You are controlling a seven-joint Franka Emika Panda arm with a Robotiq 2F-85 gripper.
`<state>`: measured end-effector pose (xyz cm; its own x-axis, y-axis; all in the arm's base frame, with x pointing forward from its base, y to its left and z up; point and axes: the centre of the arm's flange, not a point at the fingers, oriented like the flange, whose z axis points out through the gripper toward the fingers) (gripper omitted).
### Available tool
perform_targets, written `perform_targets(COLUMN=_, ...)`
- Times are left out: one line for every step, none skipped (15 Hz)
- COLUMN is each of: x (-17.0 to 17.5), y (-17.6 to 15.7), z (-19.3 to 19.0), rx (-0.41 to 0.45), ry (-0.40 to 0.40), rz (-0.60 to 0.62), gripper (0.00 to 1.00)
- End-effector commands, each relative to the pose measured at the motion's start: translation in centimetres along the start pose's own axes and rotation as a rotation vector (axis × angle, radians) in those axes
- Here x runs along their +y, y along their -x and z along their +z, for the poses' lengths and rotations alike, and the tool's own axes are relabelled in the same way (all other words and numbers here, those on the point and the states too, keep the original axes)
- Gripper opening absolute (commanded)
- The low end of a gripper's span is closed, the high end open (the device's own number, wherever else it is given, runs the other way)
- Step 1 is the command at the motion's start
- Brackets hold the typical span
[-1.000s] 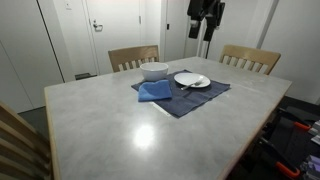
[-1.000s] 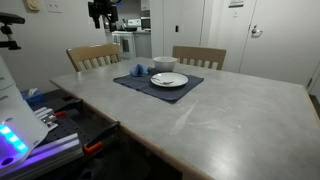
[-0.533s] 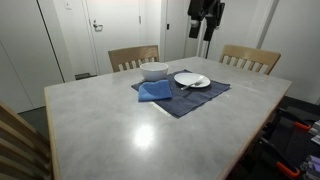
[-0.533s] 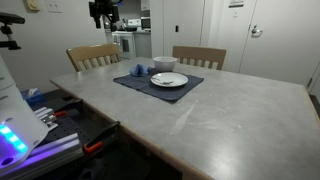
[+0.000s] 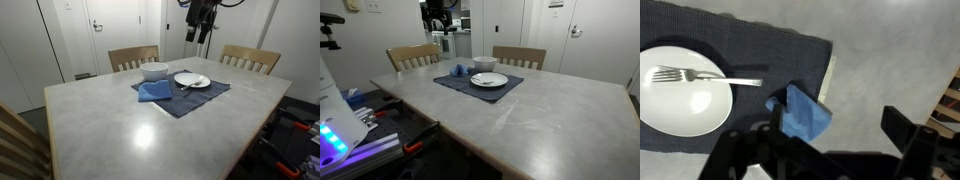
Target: Take the fork from the white plate and put it on the table
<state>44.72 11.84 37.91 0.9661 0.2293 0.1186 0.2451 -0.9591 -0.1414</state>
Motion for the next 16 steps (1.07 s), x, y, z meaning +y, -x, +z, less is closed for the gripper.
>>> perform_targets(x=3.3, y=-3.2, z=2.4, rx=-0.008, ry=0.002, rz=-0.038, gripper=1.0)
perform_targets(x=4.3, y=-3.8, z=3.0, rx=-0.013, ry=0.001, rz=-0.048, gripper=1.0)
perform_targets(x=5.0, y=-4.3, z=3.6, rx=-0.021, ry=0.0, rz=-0.06, gripper=1.0)
perform_targets(x=6.2, y=-4.8, z=4.4, rx=-0.038, ry=-0.003, rz=-0.069, gripper=1.0)
perform_targets(x=7.0, y=-5.1, z=5.0, rx=-0.047, ry=-0.01, rz=-0.071, gripper=1.0)
perform_targets(x=7.5, y=-5.4, z=5.0, rx=-0.041, ry=-0.028, rz=-0.073, gripper=1.0)
perform_targets(x=8.0, y=-5.6, z=5.2, rx=-0.042, ry=-0.027, rz=-0.082, gripper=1.0)
perform_targets(x=8.4, y=-5.9, z=5.5, rx=-0.045, ry=-0.024, rz=-0.088, gripper=1.0)
perform_targets(x=8.9, y=-6.0, z=5.3, rx=-0.052, ry=-0.029, rz=-0.064, gripper=1.0)
perform_targets(x=7.9, y=-4.7, z=5.1, rx=-0.049, ry=-0.008, rz=-0.065, gripper=1.0)
perform_targets(x=8.2, y=-4.8, z=5.2, rx=-0.05, ry=-0.007, rz=-0.061, gripper=1.0)
perform_targets(x=8.2, y=-4.8, z=5.2, rx=-0.05, ry=-0.008, rz=-0.061, gripper=1.0)
perform_targets(x=8.0, y=-4.8, z=5.2, rx=-0.049, ry=-0.008, rz=-0.062, gripper=1.0)
perform_targets(x=7.9, y=-4.9, z=5.1, rx=-0.048, ry=-0.008, rz=-0.065, gripper=1.0)
perform_targets(x=7.5, y=-4.6, z=5.2, rx=-0.05, ry=0.005, rz=-0.1, gripper=1.0)
perform_targets(x=7.2, y=-4.7, z=5.3, rx=-0.068, ry=0.016, rz=-0.096, gripper=1.0)
